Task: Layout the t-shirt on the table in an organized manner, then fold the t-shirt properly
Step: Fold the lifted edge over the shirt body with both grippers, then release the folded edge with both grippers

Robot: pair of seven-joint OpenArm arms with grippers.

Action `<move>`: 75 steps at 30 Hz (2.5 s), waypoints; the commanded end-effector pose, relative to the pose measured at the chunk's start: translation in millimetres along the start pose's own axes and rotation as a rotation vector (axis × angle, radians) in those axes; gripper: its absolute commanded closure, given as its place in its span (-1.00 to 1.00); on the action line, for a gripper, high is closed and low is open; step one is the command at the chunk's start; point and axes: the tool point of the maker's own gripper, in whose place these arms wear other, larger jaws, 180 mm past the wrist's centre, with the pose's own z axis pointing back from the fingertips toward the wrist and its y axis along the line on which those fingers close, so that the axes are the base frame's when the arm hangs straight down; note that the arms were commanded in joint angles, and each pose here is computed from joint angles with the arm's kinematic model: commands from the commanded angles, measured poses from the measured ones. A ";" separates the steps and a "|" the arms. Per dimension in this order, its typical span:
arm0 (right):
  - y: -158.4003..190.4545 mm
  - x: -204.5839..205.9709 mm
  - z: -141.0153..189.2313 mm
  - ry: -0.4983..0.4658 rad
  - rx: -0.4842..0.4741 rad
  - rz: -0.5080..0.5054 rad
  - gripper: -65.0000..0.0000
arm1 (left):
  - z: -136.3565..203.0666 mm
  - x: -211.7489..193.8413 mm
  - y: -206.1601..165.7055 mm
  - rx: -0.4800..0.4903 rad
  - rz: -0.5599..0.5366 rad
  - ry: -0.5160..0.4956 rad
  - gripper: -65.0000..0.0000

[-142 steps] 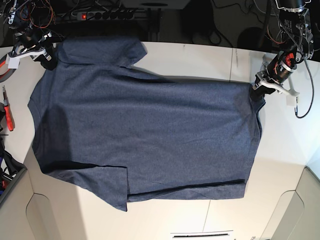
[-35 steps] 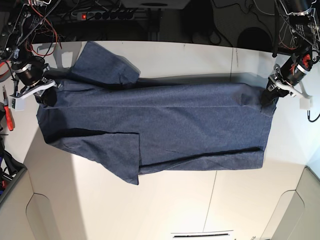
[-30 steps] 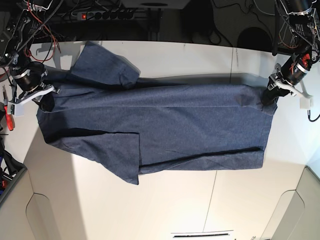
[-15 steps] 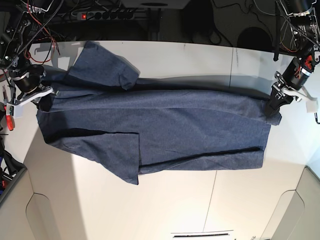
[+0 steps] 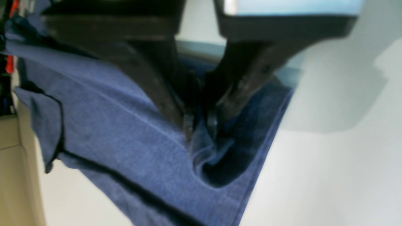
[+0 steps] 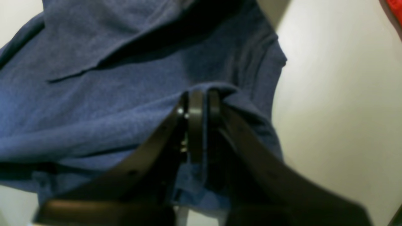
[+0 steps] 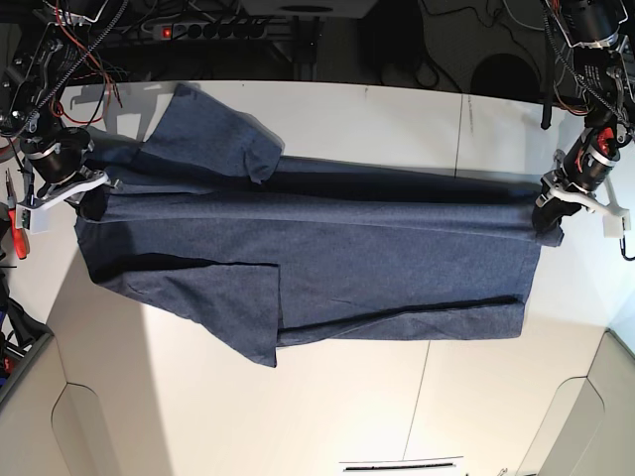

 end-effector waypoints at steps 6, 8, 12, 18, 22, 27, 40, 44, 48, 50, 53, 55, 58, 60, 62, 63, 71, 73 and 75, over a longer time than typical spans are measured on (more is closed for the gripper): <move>-1.5 18.1 2.4 -0.055 0.001 0.011 1.00 | 2.8 22.5 0.8 -0.002 -0.008 -0.065 0.51; -1.5 18.2 2.4 -0.056 0.001 0.011 1.00 | 3.3 27.8 -3.2 -0.025 0.024 -0.093 0.51; -1.5 18.1 2.4 -0.055 0.001 0.011 1.00 | 4.0 39.2 -12.1 -0.077 0.090 -0.148 0.51; -1.5 17.3 2.4 -0.051 0.001 0.012 1.00 | -1.6 37.6 -2.1 -0.002 0.047 -0.110 0.51; -1.6 15.2 2.3 -0.039 0.001 0.011 1.00 | -1.4 36.3 15.9 0.100 0.041 -0.100 0.46; -1.5 15.0 2.3 -0.038 0.001 0.012 0.15 | -1.2 37.7 16.2 0.102 0.039 -0.108 0.12; 7.7 27.4 12.1 -0.055 0.051 -0.017 0.24 | 4.0 45.4 20.2 0.104 0.039 -0.146 0.12; -5.0 48.6 28.7 -0.119 0.005 -0.005 0.24 | 14.2 55.7 27.0 0.102 0.035 -0.187 0.12; -11.8 70.1 50.0 -0.194 -0.005 -0.026 0.26 | 20.9 61.5 28.2 0.083 0.011 -0.201 0.12; -5.2 73.6 56.6 -0.199 0.040 -0.035 0.27 | 21.7 61.4 21.3 0.040 -0.032 -0.185 0.12; 3.4 65.9 60.7 -0.175 0.101 -0.066 0.27 | 22.8 59.3 8.9 -0.038 -0.057 -0.150 0.12; 3.5 51.0 63.7 -0.145 0.110 -0.077 0.27 | 23.1 55.9 3.0 -0.076 -0.017 -0.126 0.12; -0.7 23.0 71.8 -0.088 0.110 -0.098 0.27 | 24.9 54.2 -9.0 -0.149 0.054 -0.118 0.12; -3.7 4.0 78.5 -0.049 0.108 -0.115 0.27 | 26.3 54.3 -14.8 -0.185 0.086 -0.117 0.12; -6.4 -13.9 85.7 -0.010 0.104 -0.131 0.27 | 26.0 52.1 -17.4 -0.198 0.092 -0.104 0.12; -7.6 -22.3 89.0 0.008 0.101 -0.139 0.27 | 25.4 50.8 -18.1 -0.199 0.090 -0.098 0.12; 9.8 -68.1 88.3 0.065 0.124 -0.258 0.27 | 7.5 18.9 -46.3 -0.267 0.051 0.035 0.12; 17.3 -81.8 79.9 0.087 0.140 -0.284 0.27 | 1.4 9.9 -57.6 -0.293 0.041 0.061 0.12; 21.5 -98.8 70.0 0.116 0.140 -0.295 0.27 | -3.2 2.7 -66.8 -0.315 0.033 0.080 0.12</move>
